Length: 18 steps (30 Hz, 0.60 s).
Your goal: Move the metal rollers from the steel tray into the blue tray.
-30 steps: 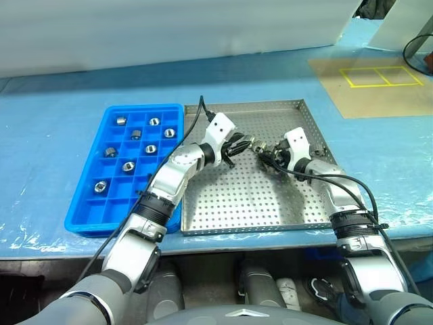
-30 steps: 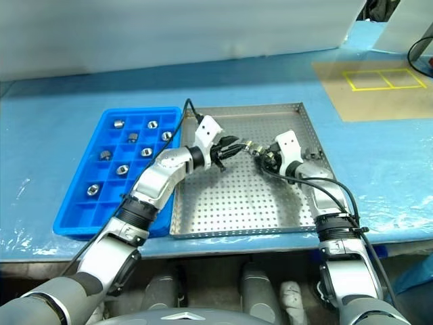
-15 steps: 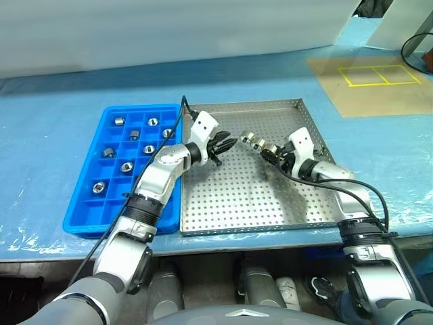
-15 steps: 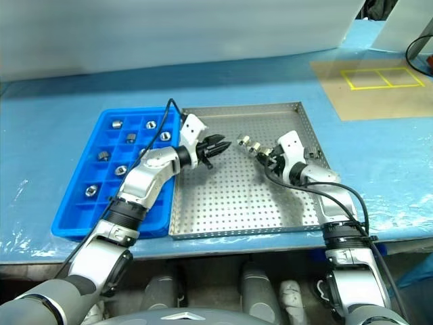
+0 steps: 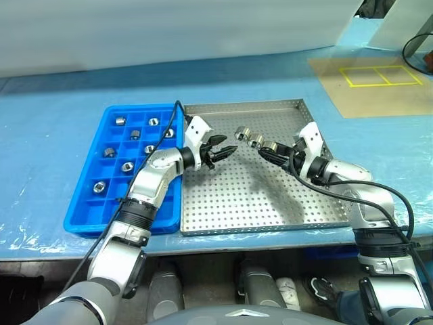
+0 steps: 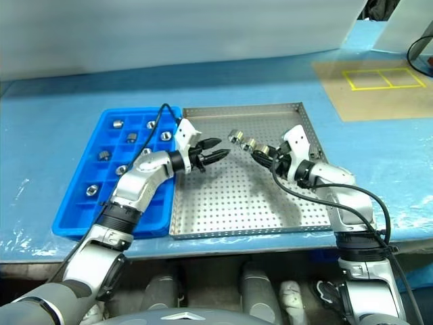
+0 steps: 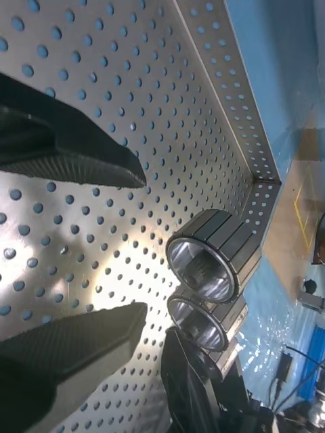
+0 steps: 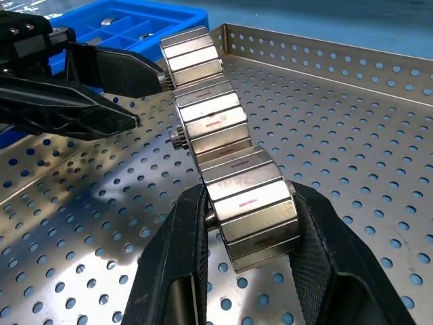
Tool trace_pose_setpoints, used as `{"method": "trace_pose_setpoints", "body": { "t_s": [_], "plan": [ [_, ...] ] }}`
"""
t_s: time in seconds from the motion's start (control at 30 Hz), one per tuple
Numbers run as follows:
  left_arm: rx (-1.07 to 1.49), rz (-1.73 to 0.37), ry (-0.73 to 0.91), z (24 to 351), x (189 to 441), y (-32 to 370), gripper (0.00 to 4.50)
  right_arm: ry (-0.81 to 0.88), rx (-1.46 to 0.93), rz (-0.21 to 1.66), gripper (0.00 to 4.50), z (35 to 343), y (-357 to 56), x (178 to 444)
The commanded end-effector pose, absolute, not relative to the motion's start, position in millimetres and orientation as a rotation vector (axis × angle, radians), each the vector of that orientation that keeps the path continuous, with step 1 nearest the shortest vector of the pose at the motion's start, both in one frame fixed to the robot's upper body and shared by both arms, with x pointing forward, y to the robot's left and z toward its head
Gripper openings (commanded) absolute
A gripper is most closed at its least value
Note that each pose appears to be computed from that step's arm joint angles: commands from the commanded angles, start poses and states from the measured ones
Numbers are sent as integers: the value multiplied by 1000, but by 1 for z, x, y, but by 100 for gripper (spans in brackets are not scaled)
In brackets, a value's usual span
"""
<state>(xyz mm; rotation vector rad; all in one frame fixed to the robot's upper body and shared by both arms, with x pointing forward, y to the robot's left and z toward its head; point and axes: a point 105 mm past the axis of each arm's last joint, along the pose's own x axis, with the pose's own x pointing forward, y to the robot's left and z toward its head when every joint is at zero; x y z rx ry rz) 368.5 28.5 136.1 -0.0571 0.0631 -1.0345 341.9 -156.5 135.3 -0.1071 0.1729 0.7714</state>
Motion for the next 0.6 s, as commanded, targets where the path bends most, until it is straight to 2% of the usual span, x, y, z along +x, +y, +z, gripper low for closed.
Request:
{"method": "trace_pose_setpoints", "body": {
  "t_s": [0.03,0.07,0.1,0.6],
  "plan": [
    [-118,-1011,66,146,370,33,402,84,-119,783,119,159,-155,338],
    [-141,-1011,90,143,370,34,438,83,-116,784,119,159,-155,337],
    [-188,-1015,106,143,369,33,445,83,-110,786,119,159,-155,337],
    [-720,-1134,212,162,349,27,445,105,-11,890,119,161,-141,321]
  ]
}}
